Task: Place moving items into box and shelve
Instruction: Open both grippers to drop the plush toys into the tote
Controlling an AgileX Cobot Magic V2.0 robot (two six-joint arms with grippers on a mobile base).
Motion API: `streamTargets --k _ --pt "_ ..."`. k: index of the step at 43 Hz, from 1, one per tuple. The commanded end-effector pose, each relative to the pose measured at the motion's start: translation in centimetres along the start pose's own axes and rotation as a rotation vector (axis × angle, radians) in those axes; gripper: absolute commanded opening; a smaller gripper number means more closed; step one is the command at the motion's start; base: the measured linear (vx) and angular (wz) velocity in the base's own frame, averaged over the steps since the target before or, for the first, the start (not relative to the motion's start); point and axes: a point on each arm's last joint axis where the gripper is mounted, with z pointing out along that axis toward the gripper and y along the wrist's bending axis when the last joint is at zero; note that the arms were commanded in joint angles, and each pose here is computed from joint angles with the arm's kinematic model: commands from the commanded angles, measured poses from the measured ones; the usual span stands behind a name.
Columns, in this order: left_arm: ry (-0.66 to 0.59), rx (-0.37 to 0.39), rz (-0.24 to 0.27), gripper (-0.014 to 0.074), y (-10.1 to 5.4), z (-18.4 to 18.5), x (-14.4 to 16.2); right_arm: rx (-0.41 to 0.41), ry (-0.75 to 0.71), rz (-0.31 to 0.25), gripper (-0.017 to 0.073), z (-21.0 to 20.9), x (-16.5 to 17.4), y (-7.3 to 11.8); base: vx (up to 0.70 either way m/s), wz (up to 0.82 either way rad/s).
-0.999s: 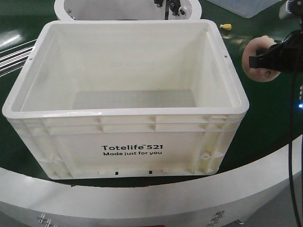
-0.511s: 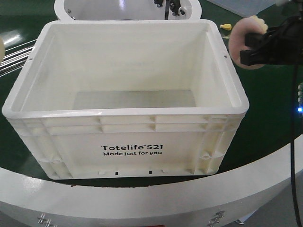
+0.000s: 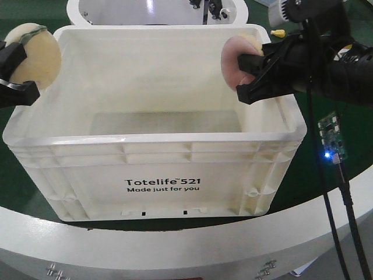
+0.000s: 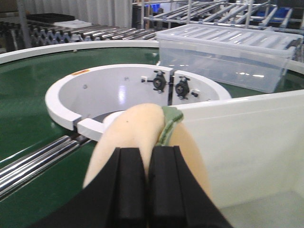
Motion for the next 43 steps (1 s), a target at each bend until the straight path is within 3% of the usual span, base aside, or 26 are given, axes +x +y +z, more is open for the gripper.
streamTargets --k 1,4,10,31,43 --pt "-0.123 0.014 -0.005 -0.0008 -0.43 -0.27 -1.94 0.046 -0.108 0.013 -0.0001 -0.72 -1.8 -0.4 0.0 0.0" --pt "-0.119 0.021 -0.007 -0.0006 -0.55 -0.16 -1.87 0.046 -0.111 0.029 0.0001 -0.69 -1.81 -0.44 0.0 0.0" --pt "-0.096 0.021 -0.008 0.0081 -0.58 0.39 -1.46 0.052 -0.12 0.033 0.0103 -0.7 -1.89 -0.5 0.0 0.0" --pt "-0.096 0.02 -0.016 0.0543 -0.57 0.39 -1.46 0.047 -0.127 0.07 0.0664 -0.71 -1.95 -0.48 0.0 0.0" --pt "-0.099 0.019 -0.022 0.0543 -0.56 0.36 -1.5 0.046 -0.125 0.07 0.0629 -0.7 -1.94 -0.47 0.0 0.0"
